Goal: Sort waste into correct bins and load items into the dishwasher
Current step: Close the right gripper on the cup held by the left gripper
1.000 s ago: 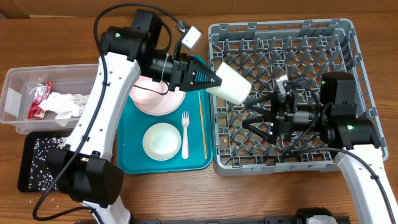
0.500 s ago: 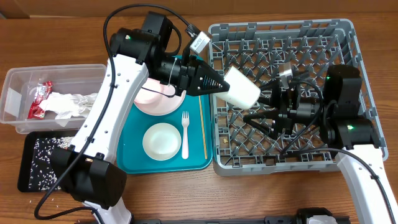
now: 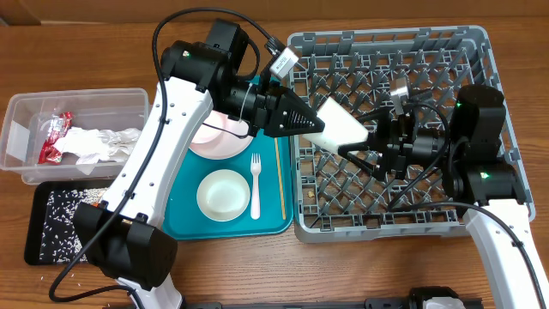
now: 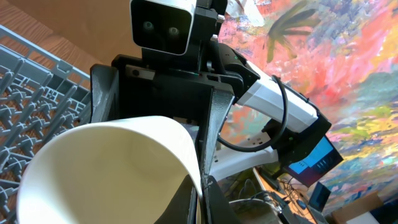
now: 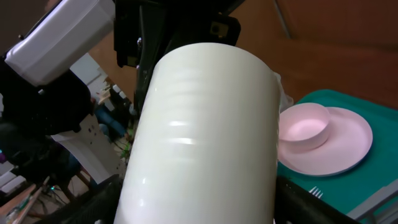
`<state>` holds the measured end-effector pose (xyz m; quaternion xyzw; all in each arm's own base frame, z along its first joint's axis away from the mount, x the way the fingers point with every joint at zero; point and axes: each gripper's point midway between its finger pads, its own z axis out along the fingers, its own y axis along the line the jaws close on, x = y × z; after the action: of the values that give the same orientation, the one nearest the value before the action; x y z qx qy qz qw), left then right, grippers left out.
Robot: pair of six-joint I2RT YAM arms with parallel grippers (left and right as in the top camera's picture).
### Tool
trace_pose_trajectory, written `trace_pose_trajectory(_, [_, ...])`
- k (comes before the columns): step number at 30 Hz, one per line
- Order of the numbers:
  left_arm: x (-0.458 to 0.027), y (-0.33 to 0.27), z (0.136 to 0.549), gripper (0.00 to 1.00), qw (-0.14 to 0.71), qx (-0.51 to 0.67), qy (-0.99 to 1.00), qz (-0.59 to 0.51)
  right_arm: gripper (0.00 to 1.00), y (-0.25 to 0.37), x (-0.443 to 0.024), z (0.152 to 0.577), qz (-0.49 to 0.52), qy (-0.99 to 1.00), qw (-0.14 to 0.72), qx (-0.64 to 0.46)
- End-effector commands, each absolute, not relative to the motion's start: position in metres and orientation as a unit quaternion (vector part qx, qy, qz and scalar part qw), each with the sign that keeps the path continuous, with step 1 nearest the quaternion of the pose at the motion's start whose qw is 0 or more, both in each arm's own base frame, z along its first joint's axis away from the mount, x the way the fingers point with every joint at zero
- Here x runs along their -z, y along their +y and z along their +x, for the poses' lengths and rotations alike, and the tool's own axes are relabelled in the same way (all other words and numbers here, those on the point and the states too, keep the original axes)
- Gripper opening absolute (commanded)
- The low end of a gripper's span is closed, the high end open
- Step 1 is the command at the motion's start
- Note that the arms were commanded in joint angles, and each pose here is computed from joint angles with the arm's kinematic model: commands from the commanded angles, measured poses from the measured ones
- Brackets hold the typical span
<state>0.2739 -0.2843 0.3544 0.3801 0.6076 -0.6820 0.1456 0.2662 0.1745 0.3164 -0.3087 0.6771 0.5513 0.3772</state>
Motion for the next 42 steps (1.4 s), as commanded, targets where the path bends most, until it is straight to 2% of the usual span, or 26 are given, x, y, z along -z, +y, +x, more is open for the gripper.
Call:
trace_pose_trajectory(1, [-0.352, -0.287, 0.273, 0.04, 0.153, 0.678, 0.602, 0.392, 0.69, 0.177, -0.33, 0.259, -0.331, 0.656, 0.384, -0.559])
trace_pose_trajectory(5, [-0.352, -0.287, 0.273, 0.04, 0.153, 0.677, 0.603, 0.393, 0.57, 0.177, -0.333, 0.258, -0.341, 0.647, 0.388, -0.561])
trace_pose_trajectory(6, [-0.348, -0.288, 0.273, 0.04, 0.152, 0.67, 0.609, 0.396, 0.46, 0.177, -0.335, 0.257, -0.345, 0.643, 0.39, -0.562])
trace_pose_trajectory(8, [-0.34, -0.288, 0.273, 0.04, 0.144, 0.654, 0.628, 0.398, 0.38, 0.177, -0.335, 0.257, -0.346, 0.642, 0.391, -0.561])
trace_pose_trajectory(22, [-0.322, -0.284, 0.269, 0.07, 0.114, 0.622, 0.67, 0.39, 0.36, 0.177, -0.338, 0.26, -0.356, 0.635, 0.406, -0.552])
trace_pose_trajectory(23, [-0.322, -0.284, 0.269, 0.12, 0.113, 0.62, 0.671, 0.39, 0.35, 0.177, -0.339, 0.26, -0.357, 0.635, 0.406, -0.552])
trace_pose_trajectory(24, [-0.321, -0.284, 0.269, 0.31, 0.113, 0.619, 0.671, 0.391, 0.35, 0.177, -0.339, 0.26, -0.357, 0.634, 0.407, -0.552])
trace_pose_trajectory(26, [-0.321, -0.284, 0.269, 0.45, 0.114, 0.619, 0.671, 0.391, 0.35, 0.177, -0.339, 0.26, -0.356, 0.635, 0.406, -0.552])
trace_pose_trajectory(27, [-0.321, -0.283, 0.27, 0.47, 0.114, 0.619, 0.672, 0.39, 0.35, 0.177, -0.338, 0.26, -0.356, 0.635, 0.405, -0.553])
trace_pose_trajectory(29, [-0.322, -0.283, 0.27, 0.44, 0.116, 0.619, 0.671, 0.391, 0.35, 0.177, -0.338, 0.26, -0.356, 0.635, 0.406, -0.553])
trace_pose_trajectory(30, [-0.322, -0.283, 0.27, 0.36, 0.116, 0.619, 0.671, 0.392, 0.36, 0.177, -0.339, 0.26, -0.357, 0.635, 0.406, -0.552])
trace_pose_trajectory(31, [-0.322, -0.283, 0.27, 0.2, 0.116, 0.619, 0.671, 0.392, 0.36, 0.177, -0.339, 0.26, -0.357, 0.634, 0.407, -0.552])
trace_pose_trajectory(32, [-0.322, -0.283, 0.27, 0.09, 0.116, 0.619, 0.671, 0.392, 0.37, 0.177, -0.339, 0.26, -0.357, 0.634, 0.407, -0.552])
trace_pose_trajectory(34, [-0.322, -0.283, 0.27, 0.04, 0.116, 0.619, 0.671, 0.392, 0.38, 0.177, -0.339, 0.26, -0.357, 0.634, 0.406, -0.552])
trace_pose_trajectory(37, [-0.322, -0.283, 0.27, 0.04, 0.116, 0.619, 0.671, 0.392, 0.38, 0.177, -0.339, 0.26, -0.357, 0.634, 0.407, -0.552])
trace_pose_trajectory(40, [-0.322, -0.283, 0.271, 0.04, 0.118, 0.619, 0.67, 0.393, 0.53, 0.177, -0.339, 0.26, -0.357, 0.634, 0.407, -0.552])
trace_pose_trajectory(42, [-0.322, -0.283, 0.271, 0.04, 0.119, 0.618, 0.67, 0.393, 0.58, 0.177, -0.339, 0.26, -0.357, 0.634, 0.407, -0.552])
